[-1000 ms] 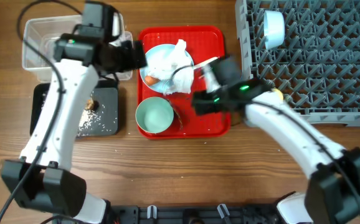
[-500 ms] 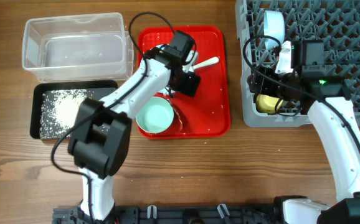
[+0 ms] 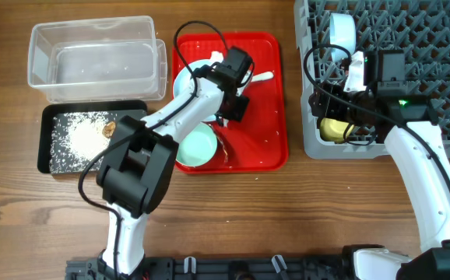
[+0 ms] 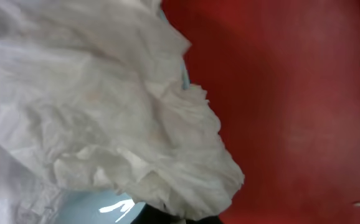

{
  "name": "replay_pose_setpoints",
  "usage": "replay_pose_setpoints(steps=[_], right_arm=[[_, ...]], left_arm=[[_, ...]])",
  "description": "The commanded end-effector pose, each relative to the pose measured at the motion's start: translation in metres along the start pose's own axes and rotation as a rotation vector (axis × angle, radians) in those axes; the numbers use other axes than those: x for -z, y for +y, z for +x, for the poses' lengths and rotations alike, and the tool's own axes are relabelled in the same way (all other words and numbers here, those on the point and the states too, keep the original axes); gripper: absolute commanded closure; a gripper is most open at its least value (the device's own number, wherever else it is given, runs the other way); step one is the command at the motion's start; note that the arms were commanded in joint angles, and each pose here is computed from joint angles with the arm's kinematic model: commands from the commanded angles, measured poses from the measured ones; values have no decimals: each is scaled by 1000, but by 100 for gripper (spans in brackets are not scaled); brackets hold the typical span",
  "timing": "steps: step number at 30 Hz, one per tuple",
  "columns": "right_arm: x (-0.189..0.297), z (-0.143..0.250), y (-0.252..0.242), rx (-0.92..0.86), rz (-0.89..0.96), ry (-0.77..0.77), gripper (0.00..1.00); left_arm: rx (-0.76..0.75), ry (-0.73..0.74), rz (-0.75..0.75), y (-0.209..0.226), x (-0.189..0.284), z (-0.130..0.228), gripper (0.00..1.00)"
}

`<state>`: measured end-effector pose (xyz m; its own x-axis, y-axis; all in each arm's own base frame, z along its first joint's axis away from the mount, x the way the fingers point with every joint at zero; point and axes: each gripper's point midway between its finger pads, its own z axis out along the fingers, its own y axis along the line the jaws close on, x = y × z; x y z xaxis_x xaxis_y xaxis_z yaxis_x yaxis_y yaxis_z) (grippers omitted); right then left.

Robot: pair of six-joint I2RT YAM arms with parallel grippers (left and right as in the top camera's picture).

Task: Sort waste into correct bins and load items into the dishwasher rack
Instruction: 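Lift the white tissue with the left gripper and drop it in the clear bin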

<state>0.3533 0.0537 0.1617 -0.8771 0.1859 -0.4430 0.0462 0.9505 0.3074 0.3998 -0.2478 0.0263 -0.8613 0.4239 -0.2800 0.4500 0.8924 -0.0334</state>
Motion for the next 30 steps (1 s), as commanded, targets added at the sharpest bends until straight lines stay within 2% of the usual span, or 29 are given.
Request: replay_pose_setpoints(steps=[1, 10, 14, 15, 16, 18, 21, 24, 29, 30], right_arm=[[5, -6, 5, 25, -19, -16, 22], [5, -5, 5, 24, -19, -14, 22], [5, -4, 4, 23, -16, -11, 22], [5, -3, 4, 24, -12, -7, 22], [5, -2, 2, 24, -6, -4, 22], [5, -1, 2, 28, -4, 0, 22], [5, -1, 2, 27, -3, 2, 22], [5, -1, 2, 27, -3, 3, 22], [5, -1, 2, 27, -3, 2, 22], [5, -1, 2, 27, -3, 2, 22]], left_arm=[[9, -86, 3, -2, 36, -17, 96], [90, -181, 15, 9, 73, -34, 95], [81, -161, 17, 4, 71, -30, 77], [76, -160, 23, 1, 70, -29, 76], [71, -159, 28, -2, 70, -29, 76], [69, -158, 28, -3, 70, -29, 96], [85, -179, 25, 0, 71, -34, 96], [199, -241, -24, 24, 74, -48, 96], [268, -329, -55, 57, 84, -67, 96], [280, -380, -56, 63, 98, -77, 96]])
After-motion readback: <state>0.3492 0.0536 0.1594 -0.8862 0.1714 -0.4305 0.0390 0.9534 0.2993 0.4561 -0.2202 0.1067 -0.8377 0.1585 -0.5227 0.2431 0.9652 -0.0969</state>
